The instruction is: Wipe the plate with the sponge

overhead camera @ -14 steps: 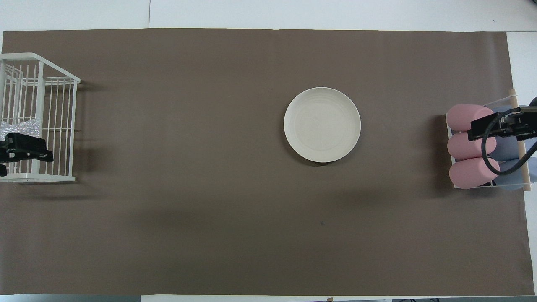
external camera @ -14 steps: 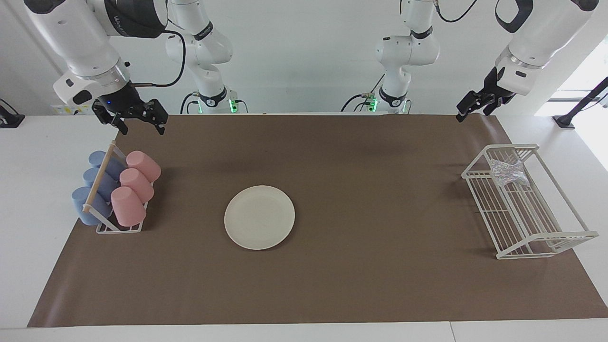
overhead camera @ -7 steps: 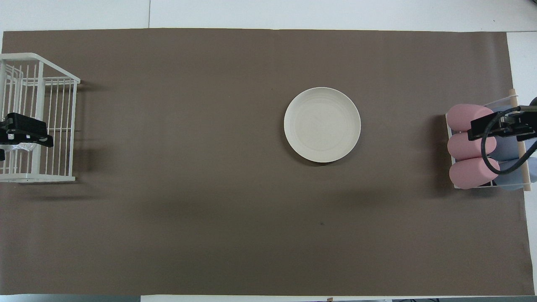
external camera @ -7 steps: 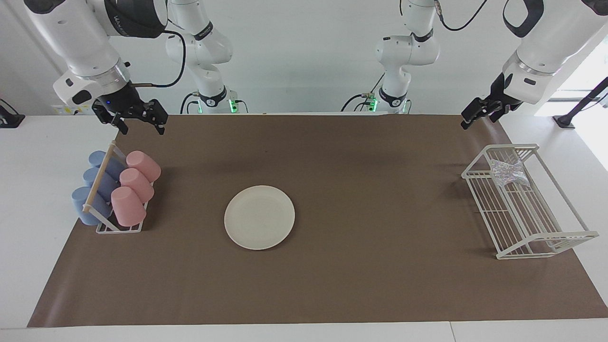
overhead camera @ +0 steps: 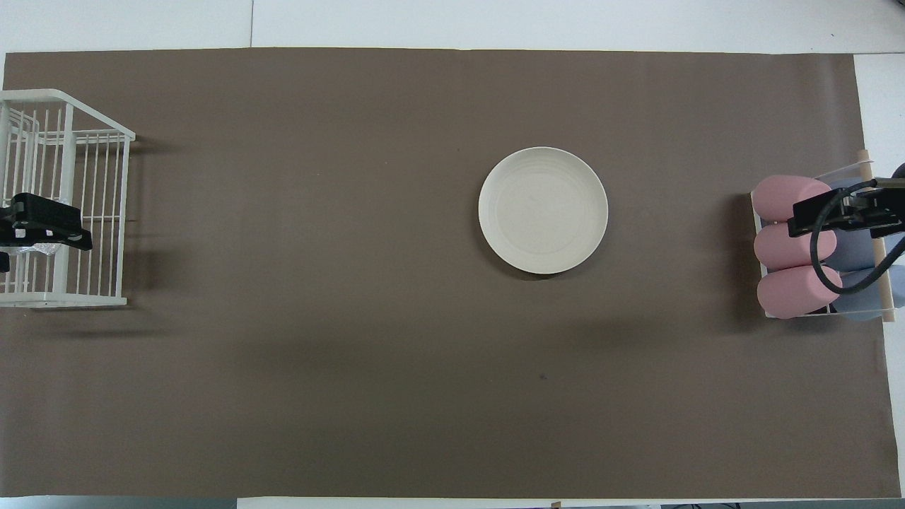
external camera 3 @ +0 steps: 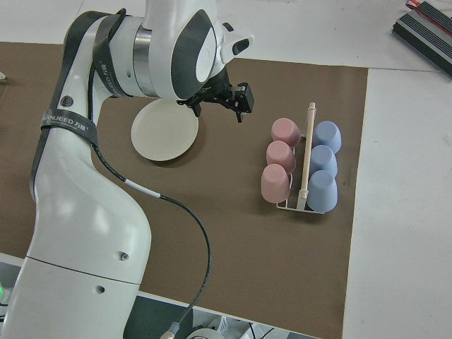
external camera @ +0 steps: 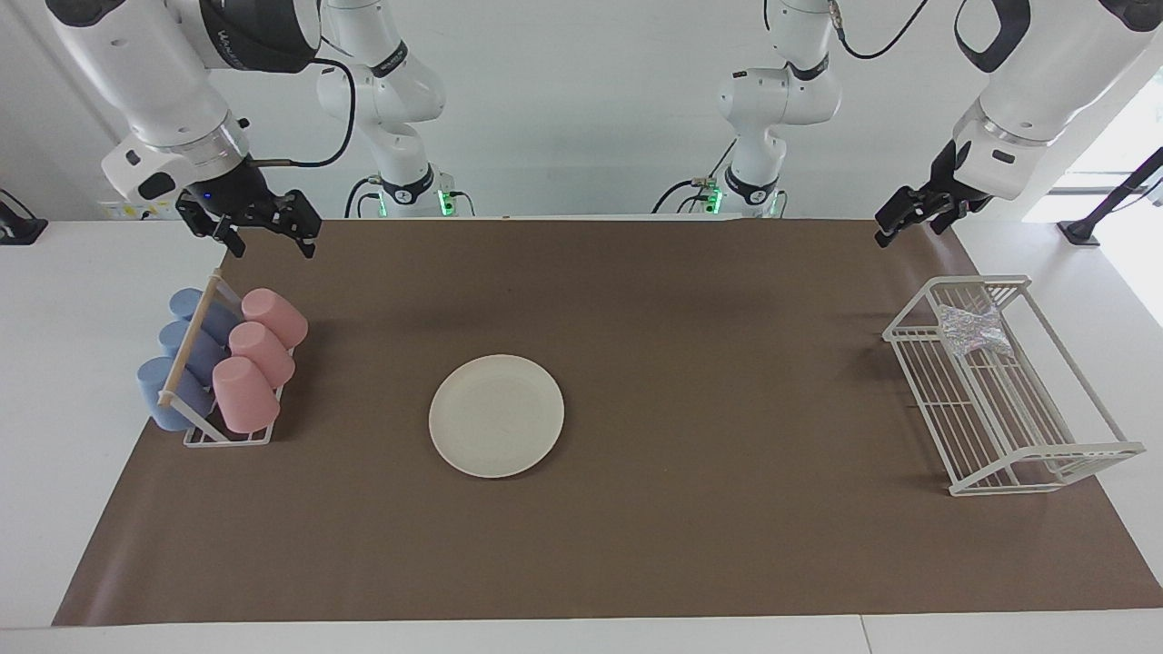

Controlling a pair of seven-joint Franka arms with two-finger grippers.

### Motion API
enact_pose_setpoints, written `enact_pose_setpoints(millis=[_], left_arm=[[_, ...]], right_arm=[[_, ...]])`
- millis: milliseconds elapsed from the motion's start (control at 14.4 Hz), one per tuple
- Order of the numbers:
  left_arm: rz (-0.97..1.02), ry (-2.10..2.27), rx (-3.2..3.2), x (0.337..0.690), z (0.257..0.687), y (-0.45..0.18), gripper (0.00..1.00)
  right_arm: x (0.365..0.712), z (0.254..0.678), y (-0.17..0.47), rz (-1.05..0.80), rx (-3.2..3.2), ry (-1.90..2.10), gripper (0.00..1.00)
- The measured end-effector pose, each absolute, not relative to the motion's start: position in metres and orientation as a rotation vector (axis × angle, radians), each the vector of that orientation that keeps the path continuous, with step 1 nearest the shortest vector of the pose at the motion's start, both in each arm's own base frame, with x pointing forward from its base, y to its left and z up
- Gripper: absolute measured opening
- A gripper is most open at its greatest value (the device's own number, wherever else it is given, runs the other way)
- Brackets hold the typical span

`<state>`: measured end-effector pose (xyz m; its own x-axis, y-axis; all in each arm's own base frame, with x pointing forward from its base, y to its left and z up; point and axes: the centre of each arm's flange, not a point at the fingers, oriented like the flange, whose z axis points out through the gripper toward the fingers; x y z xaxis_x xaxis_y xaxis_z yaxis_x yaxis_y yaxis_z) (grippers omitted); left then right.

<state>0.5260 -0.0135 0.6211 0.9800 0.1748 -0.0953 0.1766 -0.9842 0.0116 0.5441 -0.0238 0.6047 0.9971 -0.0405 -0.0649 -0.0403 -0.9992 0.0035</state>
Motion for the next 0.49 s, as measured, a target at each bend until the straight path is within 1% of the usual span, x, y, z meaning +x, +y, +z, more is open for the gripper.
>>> enact_pose_setpoints(millis=[487], left_arm=[[-0.136, 0.277, 3.105, 0.5262, 0.6222, -0.0131, 1.00]], right_arm=[[0.5441, 0.6047, -0.0234, -0.102, 3.137, -0.062, 1.00]])
